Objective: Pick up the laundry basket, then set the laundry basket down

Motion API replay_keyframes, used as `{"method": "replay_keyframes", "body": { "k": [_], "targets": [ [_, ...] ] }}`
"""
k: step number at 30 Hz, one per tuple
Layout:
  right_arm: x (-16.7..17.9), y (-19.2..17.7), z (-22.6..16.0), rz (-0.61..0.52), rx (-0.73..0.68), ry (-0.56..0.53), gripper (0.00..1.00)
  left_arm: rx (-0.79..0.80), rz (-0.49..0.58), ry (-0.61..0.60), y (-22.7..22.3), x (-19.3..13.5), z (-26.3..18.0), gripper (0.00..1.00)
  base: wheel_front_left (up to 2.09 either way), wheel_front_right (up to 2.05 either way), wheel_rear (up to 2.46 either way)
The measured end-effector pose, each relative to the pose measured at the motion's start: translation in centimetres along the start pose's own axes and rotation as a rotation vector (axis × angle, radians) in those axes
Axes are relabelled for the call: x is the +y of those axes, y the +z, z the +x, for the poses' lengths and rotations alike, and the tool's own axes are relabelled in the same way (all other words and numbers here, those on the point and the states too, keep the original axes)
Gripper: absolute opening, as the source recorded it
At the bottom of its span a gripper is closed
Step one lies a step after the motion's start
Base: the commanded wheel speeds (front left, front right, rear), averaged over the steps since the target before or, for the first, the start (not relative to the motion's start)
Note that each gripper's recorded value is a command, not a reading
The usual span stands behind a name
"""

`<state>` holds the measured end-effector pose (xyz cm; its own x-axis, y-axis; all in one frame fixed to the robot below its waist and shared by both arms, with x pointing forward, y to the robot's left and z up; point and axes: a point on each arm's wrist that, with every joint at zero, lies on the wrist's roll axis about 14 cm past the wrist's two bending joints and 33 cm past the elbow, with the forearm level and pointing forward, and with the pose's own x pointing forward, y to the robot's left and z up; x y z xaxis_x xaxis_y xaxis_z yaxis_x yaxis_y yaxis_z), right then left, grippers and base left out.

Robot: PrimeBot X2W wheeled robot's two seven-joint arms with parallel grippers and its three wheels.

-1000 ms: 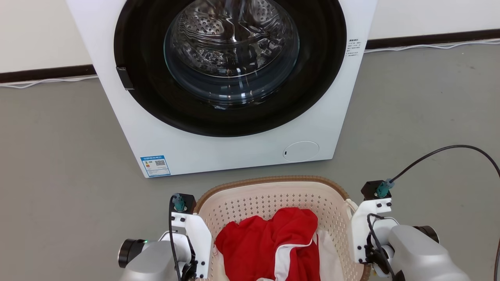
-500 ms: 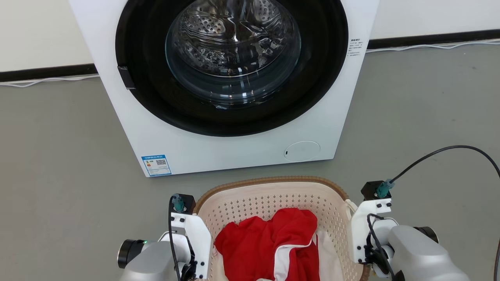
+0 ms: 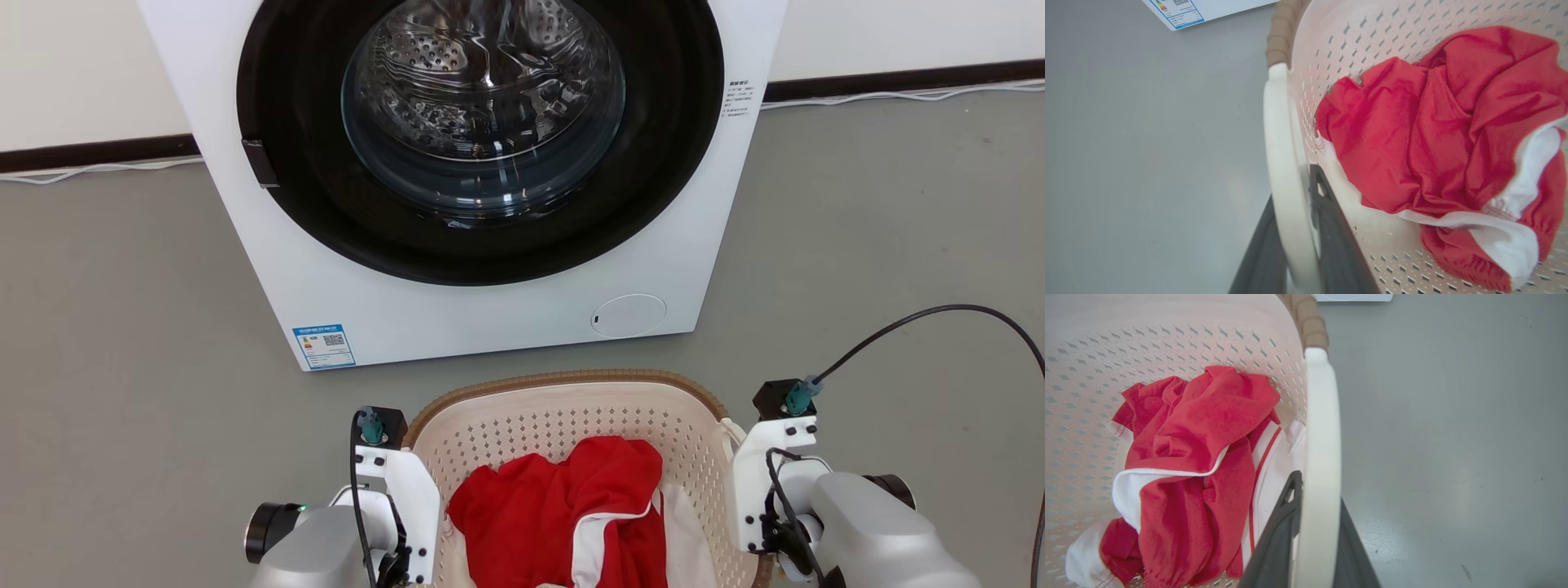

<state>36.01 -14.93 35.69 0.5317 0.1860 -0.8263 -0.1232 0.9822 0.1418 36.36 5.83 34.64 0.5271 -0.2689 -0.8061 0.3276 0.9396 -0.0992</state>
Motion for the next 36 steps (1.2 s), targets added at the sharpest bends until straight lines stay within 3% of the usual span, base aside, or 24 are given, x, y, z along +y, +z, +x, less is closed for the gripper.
{"method": "replay_keyframes", "body": {
  "k": [18, 36],
  "targets": [
    [-0.3, -0.2, 1.5, 0.024, 0.003, 0.008, 0.00, 0.000, -0.015, 0.002, 0.0, 0.4, 1.5, 0.00, 0.00, 0.00, 0.00],
    [-2.8, 3.7, 9.0, -0.003, -0.084, 0.004, 0.00, -0.077, -0.044, 0.041, 4.2, 2.9, 8.6, 0.00, 0.00, 0.00, 0.00]
  ]
}}
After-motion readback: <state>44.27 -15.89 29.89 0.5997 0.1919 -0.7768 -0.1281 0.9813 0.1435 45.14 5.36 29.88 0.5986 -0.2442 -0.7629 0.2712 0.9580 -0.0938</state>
